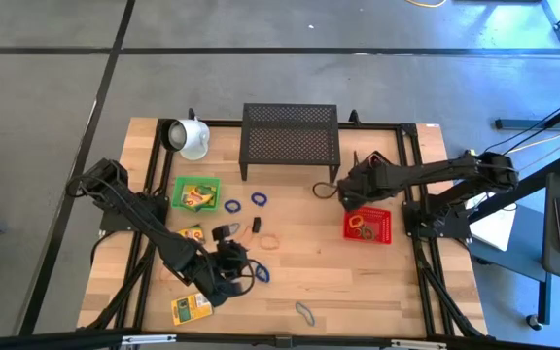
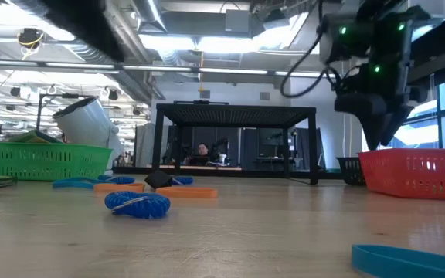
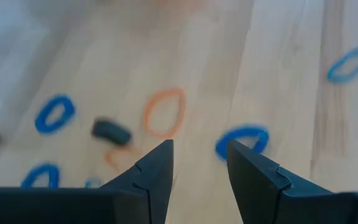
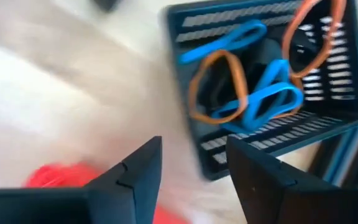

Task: Pick & Place Office Desk Supplies
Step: Put the blue spring keychain into the orange bin

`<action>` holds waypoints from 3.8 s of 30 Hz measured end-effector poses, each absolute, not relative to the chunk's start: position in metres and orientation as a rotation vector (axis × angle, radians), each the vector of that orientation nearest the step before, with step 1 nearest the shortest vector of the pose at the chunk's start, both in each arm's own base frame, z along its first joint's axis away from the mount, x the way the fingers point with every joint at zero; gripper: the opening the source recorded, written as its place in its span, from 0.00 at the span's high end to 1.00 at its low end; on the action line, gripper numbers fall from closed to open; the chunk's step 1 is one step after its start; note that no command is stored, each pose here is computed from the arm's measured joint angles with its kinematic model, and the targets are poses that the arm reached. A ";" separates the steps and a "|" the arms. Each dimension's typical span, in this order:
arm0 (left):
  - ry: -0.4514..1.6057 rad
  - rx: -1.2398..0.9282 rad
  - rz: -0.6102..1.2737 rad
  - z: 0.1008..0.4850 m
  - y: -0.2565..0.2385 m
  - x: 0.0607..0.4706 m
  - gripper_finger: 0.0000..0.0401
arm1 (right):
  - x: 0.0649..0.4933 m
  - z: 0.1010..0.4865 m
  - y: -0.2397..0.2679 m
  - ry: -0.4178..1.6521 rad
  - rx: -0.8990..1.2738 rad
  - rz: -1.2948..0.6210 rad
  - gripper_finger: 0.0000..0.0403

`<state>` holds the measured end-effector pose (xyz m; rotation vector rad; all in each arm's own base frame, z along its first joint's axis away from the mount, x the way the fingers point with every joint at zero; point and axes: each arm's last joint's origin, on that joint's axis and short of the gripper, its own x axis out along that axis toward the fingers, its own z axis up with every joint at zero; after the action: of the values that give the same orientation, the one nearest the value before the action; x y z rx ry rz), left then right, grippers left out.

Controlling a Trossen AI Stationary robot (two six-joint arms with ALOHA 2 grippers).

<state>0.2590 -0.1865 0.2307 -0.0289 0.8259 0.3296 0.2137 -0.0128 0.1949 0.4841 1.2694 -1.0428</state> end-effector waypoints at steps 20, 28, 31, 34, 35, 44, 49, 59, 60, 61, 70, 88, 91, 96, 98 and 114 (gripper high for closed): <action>0.736 0.188 -0.134 0.162 -0.177 0.257 0.64 | 0.264 0.255 0.075 0.533 0.471 -0.780 0.64; 0.699 0.099 -0.236 0.156 -0.150 0.275 0.64 | 0.278 0.269 0.079 0.348 0.434 -0.747 0.64; 0.700 0.076 -0.319 0.154 -0.143 0.279 0.64 | 0.280 0.266 0.080 0.349 0.423 -0.751 0.64; 0.719 0.094 -0.397 0.147 -0.140 0.283 0.64 | 0.284 0.260 0.080 0.366 0.385 -0.765 0.64; 0.720 0.114 -0.420 0.144 -0.139 0.285 0.64 | 0.285 0.259 0.079 0.370 0.377 -0.768 0.64; 0.799 0.170 -0.518 0.112 -0.132 0.293 0.64 | 0.288 0.257 0.074 0.377 0.362 -0.778 0.64; 0.828 0.190 -0.493 0.097 -0.133 0.295 0.64 | 0.288 0.257 0.074 0.378 0.359 -0.779 0.64; 0.849 0.184 -0.435 0.095 -0.132 0.295 0.86 | 0.288 0.257 0.074 0.387 0.338 -0.773 0.64; 0.848 0.185 -0.433 0.095 -0.132 0.295 0.90 | 0.288 0.257 0.074 0.387 0.338 -0.773 0.64; 0.847 0.185 -0.432 0.096 -0.132 0.294 0.93 | 0.288 0.257 0.074 0.387 0.338 -0.773 0.64; 0.787 0.100 -0.340 0.128 -0.131 0.292 0.95 | 0.288 0.257 0.074 0.388 0.336 -0.772 0.64; 0.205 0.005 -0.218 0.255 -0.152 0.255 0.94 | 0.325 0.260 0.112 0.366 -0.036 -0.144 0.64; 0.172 -0.016 -0.287 0.260 -0.159 0.252 0.94 | 0.338 0.255 0.127 0.267 -0.177 0.125 0.64; 0.187 -0.064 -0.435 0.253 -0.169 0.254 0.94 | 0.352 0.249 0.143 0.048 -0.332 0.405 0.64; 0.186 -0.076 -0.469 0.250 -0.171 0.256 0.94 | 0.354 0.247 0.145 0.003 -0.368 0.451 0.64; 0.123 -0.076 -0.403 0.238 -0.156 0.282 0.94 | 0.353 0.247 0.152 -0.057 -0.316 0.691 0.64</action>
<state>0.2822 -0.1562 0.2383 -0.0759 0.1226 -0.4031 0.3525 0.1516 0.2471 -0.3156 -0.0571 0.6914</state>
